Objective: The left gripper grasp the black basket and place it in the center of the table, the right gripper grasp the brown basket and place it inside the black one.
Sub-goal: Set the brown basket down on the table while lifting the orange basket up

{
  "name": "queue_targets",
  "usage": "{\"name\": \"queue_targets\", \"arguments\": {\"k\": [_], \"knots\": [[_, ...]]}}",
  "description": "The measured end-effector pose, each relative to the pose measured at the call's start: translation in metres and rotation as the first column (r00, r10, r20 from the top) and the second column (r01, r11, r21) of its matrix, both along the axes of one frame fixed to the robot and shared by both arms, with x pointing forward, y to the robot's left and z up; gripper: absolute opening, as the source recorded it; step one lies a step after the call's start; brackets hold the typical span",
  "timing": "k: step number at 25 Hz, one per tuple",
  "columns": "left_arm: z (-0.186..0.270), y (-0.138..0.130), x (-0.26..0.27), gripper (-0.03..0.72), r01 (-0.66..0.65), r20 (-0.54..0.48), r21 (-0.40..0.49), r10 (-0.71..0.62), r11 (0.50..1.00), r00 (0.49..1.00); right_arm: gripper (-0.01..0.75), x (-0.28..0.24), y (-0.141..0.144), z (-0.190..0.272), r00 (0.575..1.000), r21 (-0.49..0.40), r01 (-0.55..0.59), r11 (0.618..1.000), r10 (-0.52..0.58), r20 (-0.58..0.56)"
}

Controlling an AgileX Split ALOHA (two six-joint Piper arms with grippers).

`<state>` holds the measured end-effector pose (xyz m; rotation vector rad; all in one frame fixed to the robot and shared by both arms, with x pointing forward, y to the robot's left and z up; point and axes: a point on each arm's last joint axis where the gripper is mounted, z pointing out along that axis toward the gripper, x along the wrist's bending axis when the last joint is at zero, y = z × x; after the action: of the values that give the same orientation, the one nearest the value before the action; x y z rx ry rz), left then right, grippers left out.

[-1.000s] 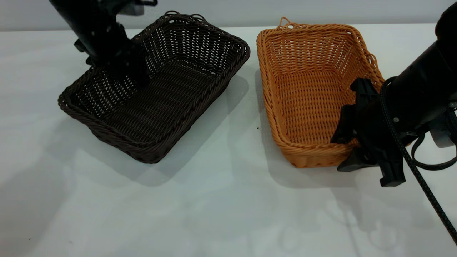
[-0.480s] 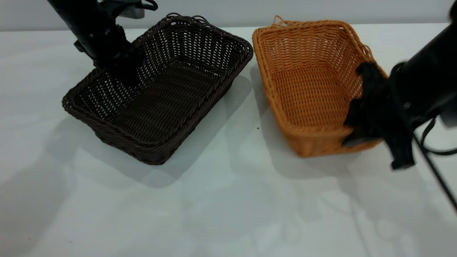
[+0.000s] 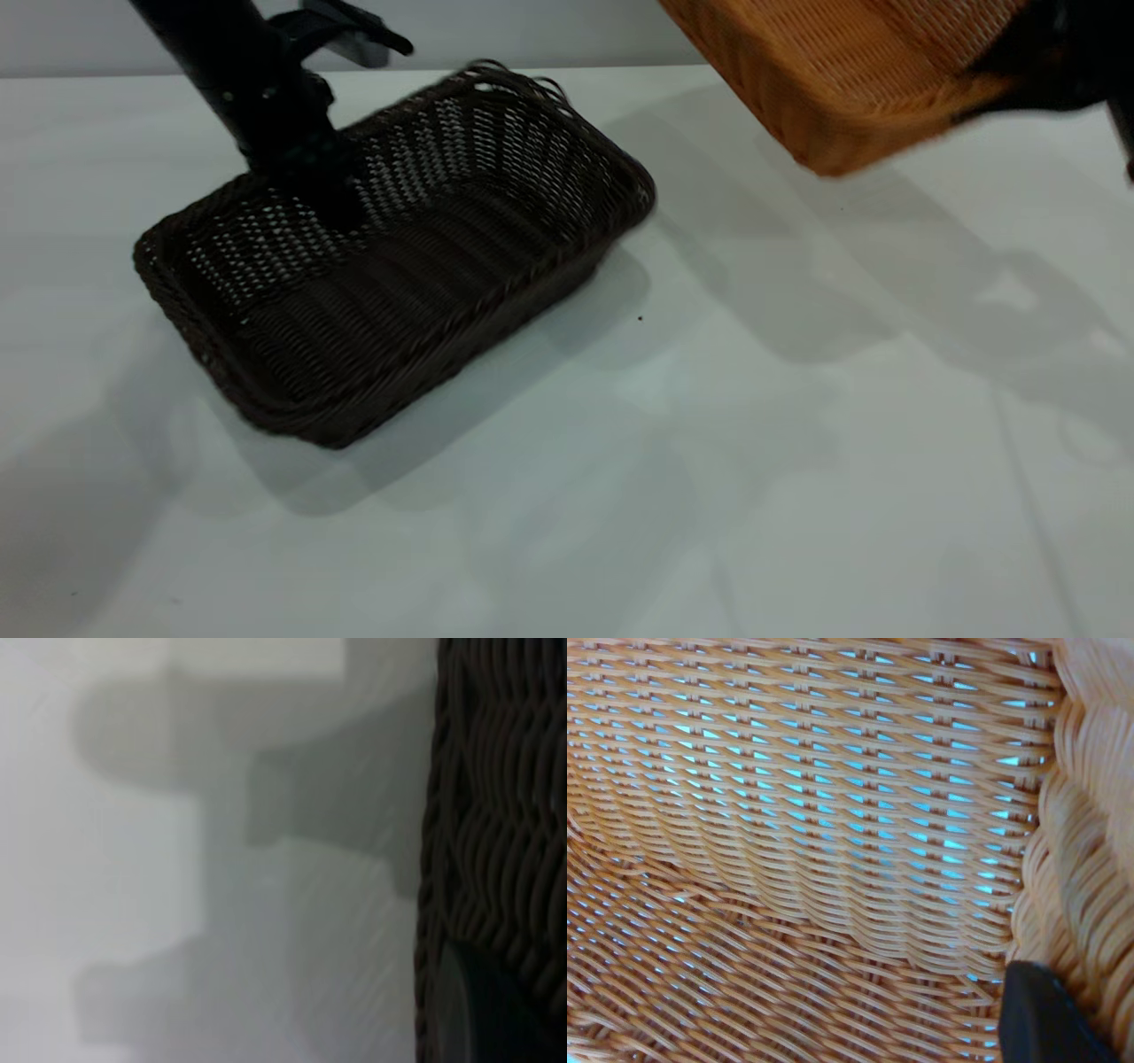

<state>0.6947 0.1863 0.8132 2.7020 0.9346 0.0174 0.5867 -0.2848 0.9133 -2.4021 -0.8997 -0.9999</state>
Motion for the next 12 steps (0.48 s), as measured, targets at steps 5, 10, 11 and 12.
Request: {"name": "queue_targets", "arguments": {"k": [5, 10, 11, 12], "knots": [[0.001, -0.043, -0.012, 0.085, 0.347, 0.079, -0.023, -0.344, 0.938, 0.936, 0.061, 0.013, -0.005, 0.038, 0.954, 0.020, -0.290, 0.957, 0.287, 0.081], [0.002, -0.084, -0.030, 0.085, 0.607, 0.139, -0.014, -0.600, 0.794, 0.788, 0.061, 0.024, -0.005, 0.066, 0.898, -0.012, -0.423, 0.906, 0.421, 0.127], [0.002, -0.091, -0.033, 0.085, 0.642, 0.146, -0.007, -0.635, 0.767, 0.759, 0.061, 0.025, -0.006, 0.070, 0.893, -0.013, -0.431, 0.902, 0.429, 0.135], [0.002, -0.096, -0.035, 0.085, 0.665, 0.151, -0.002, -0.657, 0.747, 0.738, 0.061, 0.025, -0.005, 0.073, 0.889, -0.008, -0.440, 0.898, 0.437, 0.141]]}}
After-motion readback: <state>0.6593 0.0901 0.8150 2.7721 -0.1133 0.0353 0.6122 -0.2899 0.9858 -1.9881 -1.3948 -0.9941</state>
